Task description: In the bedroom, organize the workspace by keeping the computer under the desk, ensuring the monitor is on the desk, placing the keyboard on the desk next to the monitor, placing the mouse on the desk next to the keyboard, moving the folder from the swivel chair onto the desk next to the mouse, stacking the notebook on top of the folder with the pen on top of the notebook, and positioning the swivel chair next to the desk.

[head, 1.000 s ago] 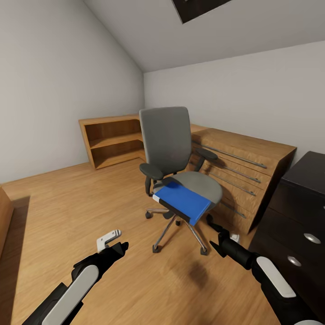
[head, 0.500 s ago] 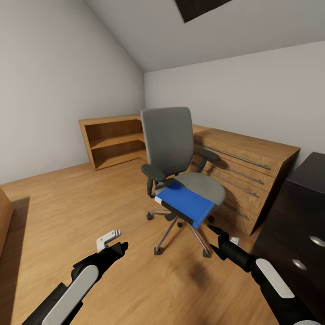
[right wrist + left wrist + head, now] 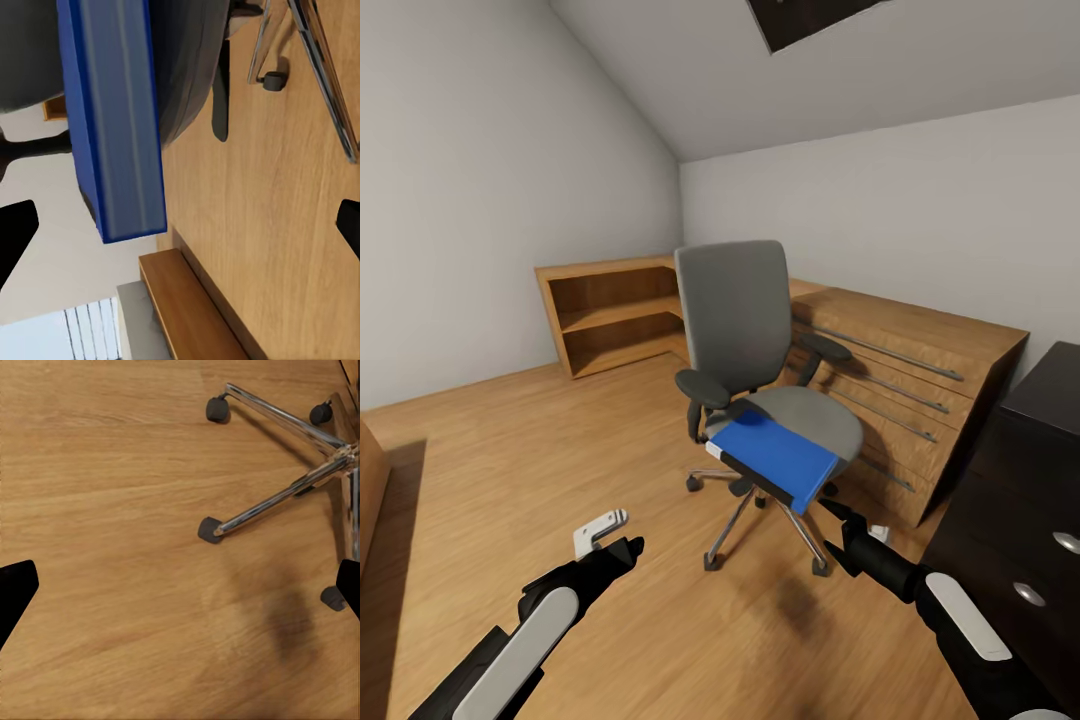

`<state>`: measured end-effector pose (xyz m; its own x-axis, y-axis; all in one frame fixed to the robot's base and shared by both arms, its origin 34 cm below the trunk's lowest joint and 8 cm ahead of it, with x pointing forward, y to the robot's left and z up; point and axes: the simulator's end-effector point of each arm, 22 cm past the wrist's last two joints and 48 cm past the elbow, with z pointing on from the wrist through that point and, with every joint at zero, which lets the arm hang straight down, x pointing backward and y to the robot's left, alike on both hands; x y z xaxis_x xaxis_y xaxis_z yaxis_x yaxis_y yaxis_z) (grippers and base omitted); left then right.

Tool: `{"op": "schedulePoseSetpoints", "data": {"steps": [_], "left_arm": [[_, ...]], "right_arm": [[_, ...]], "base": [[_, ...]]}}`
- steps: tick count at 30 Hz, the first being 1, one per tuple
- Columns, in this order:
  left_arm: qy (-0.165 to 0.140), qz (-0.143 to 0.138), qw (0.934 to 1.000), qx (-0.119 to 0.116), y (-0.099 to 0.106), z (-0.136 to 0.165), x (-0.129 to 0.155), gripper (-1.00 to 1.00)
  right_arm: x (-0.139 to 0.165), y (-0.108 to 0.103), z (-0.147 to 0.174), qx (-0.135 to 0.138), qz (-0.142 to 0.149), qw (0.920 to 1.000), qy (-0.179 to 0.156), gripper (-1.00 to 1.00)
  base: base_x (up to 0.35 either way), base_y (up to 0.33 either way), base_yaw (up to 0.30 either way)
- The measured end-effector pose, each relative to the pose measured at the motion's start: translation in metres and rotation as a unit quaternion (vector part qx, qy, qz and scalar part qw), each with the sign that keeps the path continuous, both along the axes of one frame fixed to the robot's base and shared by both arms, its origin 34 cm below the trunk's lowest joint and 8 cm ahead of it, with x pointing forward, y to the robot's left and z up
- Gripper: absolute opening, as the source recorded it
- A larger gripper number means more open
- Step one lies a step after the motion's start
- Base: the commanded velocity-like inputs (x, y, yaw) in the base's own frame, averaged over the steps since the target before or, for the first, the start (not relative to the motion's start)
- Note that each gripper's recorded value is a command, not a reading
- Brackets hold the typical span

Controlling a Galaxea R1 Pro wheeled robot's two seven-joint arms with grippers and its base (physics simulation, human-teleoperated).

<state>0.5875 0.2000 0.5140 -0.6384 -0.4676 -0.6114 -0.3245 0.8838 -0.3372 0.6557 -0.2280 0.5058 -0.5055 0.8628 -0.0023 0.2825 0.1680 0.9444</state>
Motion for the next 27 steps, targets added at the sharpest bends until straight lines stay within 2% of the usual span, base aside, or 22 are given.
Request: {"op": "schedulePoseSetpoints", "data": {"steps": [12, 21, 27], "left_arm": [[0.001, 0.000, 1.0000, 0.000, 0.000, 0.017, 0.004, 1.00], [-0.001, -0.001, 1.0000, -0.002, -0.001, 0.018, 0.005, 1.00], [-0.001, -0.001, 1.0000, -0.003, -0.002, 0.018, 0.005, 1.00]], "right_arm": [[0.004, 0.000, 0.018, 0.000, 0.001, 1.0000, 0.000, 1.00], [0.004, 0.000, 0.018, 0.000, 0.001, 1.0000, 0.000, 1.00], [0.004, 0.000, 0.018, -0.001, 0.001, 1.0000, 0.000, 1.00]], "base": [[0.000, 0.000, 0.000], [0.004, 0.003, 0.000], [0.130, 0.113, 0.000]]}}
